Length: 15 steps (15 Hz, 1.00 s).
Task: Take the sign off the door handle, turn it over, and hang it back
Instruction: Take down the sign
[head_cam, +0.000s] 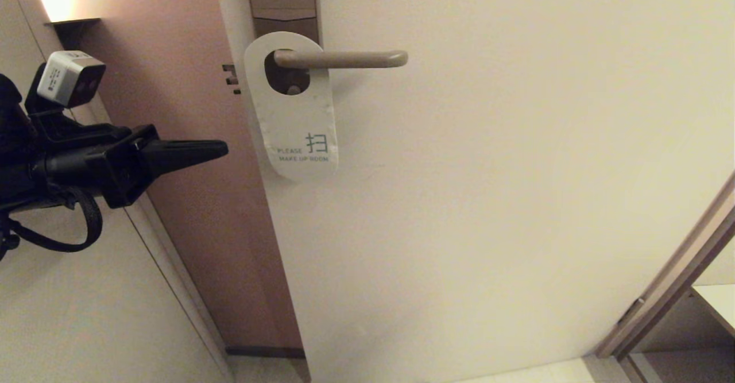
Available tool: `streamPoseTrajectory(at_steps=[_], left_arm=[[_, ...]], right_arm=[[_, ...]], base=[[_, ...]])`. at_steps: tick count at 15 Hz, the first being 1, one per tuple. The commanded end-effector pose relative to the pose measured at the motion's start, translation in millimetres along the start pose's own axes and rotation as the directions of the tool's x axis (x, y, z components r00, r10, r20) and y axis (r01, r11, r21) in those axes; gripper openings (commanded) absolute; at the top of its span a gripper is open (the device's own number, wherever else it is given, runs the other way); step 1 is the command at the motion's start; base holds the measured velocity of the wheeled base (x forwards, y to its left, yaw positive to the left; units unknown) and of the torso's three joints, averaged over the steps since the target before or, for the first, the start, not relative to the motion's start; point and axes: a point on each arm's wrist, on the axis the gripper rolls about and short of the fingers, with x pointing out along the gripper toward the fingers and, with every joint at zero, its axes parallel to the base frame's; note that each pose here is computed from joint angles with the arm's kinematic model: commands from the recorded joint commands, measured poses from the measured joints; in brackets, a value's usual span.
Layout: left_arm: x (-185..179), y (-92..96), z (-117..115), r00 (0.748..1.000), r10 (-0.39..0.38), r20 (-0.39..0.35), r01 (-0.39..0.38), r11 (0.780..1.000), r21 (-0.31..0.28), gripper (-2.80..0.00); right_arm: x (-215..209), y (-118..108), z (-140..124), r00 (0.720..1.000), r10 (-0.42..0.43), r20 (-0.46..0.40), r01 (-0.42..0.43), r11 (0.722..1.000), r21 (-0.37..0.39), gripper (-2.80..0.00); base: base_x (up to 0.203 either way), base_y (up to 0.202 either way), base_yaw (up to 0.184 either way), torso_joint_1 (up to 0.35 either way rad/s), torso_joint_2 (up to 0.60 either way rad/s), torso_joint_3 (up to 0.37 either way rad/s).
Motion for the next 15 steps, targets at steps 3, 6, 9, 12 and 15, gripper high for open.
streamPoseTrajectory(at_steps=[3, 6, 9, 12, 15], left_arm=[[4, -2.2, 1, 1.000, -0.020, -0.001, 0.020, 1.000, 0.007, 0.00], [6, -2.9, 4, 1.000, -0.029, 0.007, 0.028, 0.999, 0.043, 0.00], [9, -4.9, 6, 0.999, -0.043, 0.010, 0.043, 0.997, 0.059, 0.00], [11, -5.5, 6, 0.999, -0.050, 0.010, 0.050, 0.997, 0.059, 0.00], [14, -5.5, 7, 0.998, -0.061, 0.009, 0.060, 0.996, 0.058, 0.00]], right_arm=[[0, 0, 0, 1.000, 0.001, -0.001, -0.001, 1.000, 0.000, -2.80], [0, 0, 0, 1.000, 0.001, -0.001, -0.001, 1.000, 0.000, -2.80], [0, 0, 0, 1.000, 0.001, -0.001, -0.001, 1.000, 0.000, -2.80], [0, 0, 0, 1.000, 0.001, -0.001, -0.001, 1.000, 0.000, -2.80], [0, 0, 0, 1.000, 0.001, -0.001, -0.001, 1.000, 0.000, -2.80]], base=[[0.000, 0.000, 0.000, 0.000, 0.00, 0.000], [0.000, 0.000, 0.000, 0.000, 0.00, 0.000], [0.000, 0.000, 0.000, 0.000, 0.00, 0.000], [0.000, 0.000, 0.000, 0.000, 0.00, 0.000], [0.000, 0.000, 0.000, 0.000, 0.00, 0.000]])
